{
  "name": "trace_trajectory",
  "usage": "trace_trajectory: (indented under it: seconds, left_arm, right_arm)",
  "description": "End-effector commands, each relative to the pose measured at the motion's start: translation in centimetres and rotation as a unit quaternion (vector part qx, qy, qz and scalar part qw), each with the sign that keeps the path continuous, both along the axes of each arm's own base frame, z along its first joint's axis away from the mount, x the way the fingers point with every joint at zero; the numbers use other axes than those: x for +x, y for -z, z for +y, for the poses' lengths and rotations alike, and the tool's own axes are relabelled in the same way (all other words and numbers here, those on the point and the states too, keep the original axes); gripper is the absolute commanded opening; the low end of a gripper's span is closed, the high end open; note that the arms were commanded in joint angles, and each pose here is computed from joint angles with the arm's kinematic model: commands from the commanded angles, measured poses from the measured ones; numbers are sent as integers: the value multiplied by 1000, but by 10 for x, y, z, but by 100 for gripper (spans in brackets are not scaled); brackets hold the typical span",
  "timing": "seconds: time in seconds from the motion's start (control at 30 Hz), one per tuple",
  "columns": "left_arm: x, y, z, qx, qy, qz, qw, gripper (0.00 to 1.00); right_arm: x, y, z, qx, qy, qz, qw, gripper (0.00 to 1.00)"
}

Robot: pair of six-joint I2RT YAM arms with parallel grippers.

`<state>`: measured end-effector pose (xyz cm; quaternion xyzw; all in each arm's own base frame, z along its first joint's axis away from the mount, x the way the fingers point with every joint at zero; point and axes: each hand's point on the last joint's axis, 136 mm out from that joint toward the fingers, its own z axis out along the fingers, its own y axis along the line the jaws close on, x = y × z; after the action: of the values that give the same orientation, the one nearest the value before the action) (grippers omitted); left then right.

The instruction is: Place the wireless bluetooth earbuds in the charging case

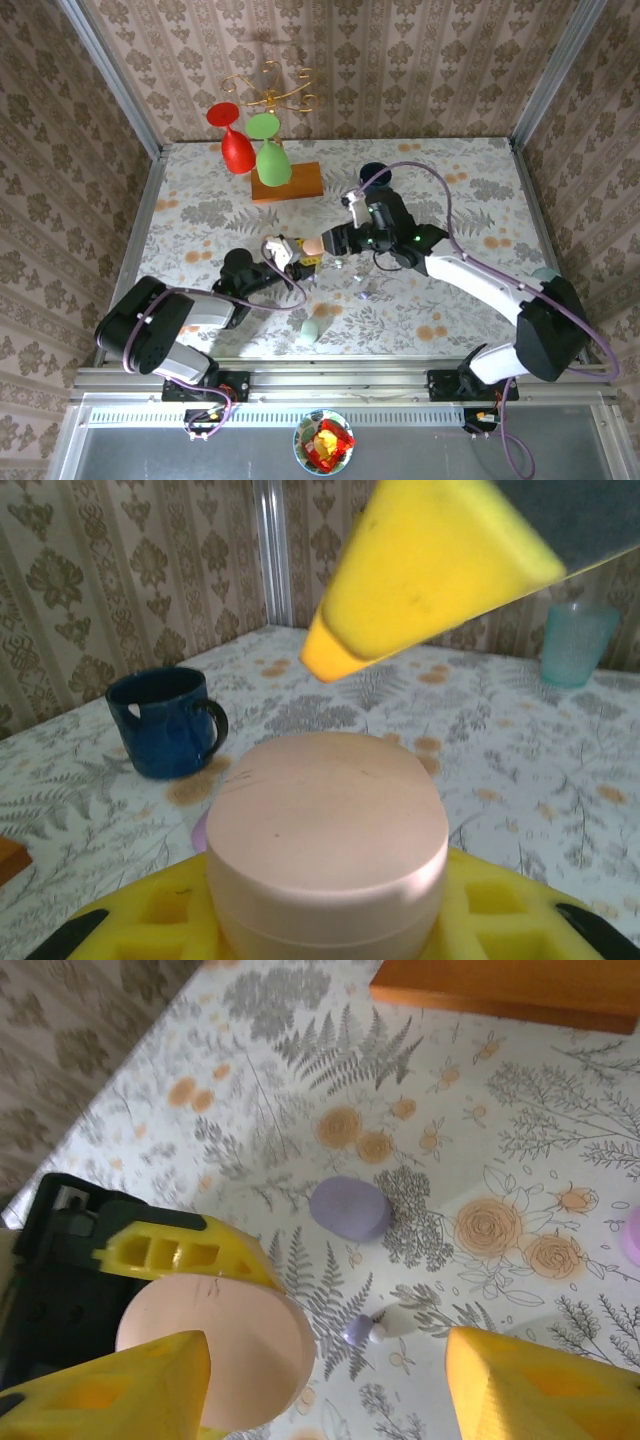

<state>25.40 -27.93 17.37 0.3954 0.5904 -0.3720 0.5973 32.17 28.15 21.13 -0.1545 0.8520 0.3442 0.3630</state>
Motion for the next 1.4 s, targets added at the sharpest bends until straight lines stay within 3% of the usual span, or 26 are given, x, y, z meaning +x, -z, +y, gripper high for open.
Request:
trace_trajectory:
  seconds: [0.0,0.2,0.5,0.63,0.8,0.9,1.03,1.17,1.37]
  left_arm:
    - [1,-36,-8,-56,15,0,998,33]
    - [4,-60,-15,-80,24,-10,996,35]
    - [-3,-73,-34,-72,74,-56,993,35]
    - [-8,-73,-42,-69,83,-68,992,36]
    - [-11,-71,-45,-66,87,-71,991,36]
    - [-13,-68,-44,-62,87,-74,992,39]
    - [-10,-66,-40,-59,67,-77,993,53]
    - [-4,-56,-30,-48,27,-76,996,80]
    - [3,-38,-12,-12,-31,-59,998,94]
  right_arm:
    - [-4,-41,-1,133,14,21,991,70]
    - [-12,-46,-6,241,12,97,966,74]
    - [-19,-50,9,303,-29,137,943,73]
    - [-20,-49,10,308,-34,144,940,65]
    - [-20,-47,8,311,-28,144,939,48]
    - [-21,-46,6,311,-24,144,939,27]
    - [-18,-43,3,305,-13,139,942,18]
    - [-11,-35,-8,295,13,127,947,17]
    - [4,-11,-48,242,94,77,963,15]
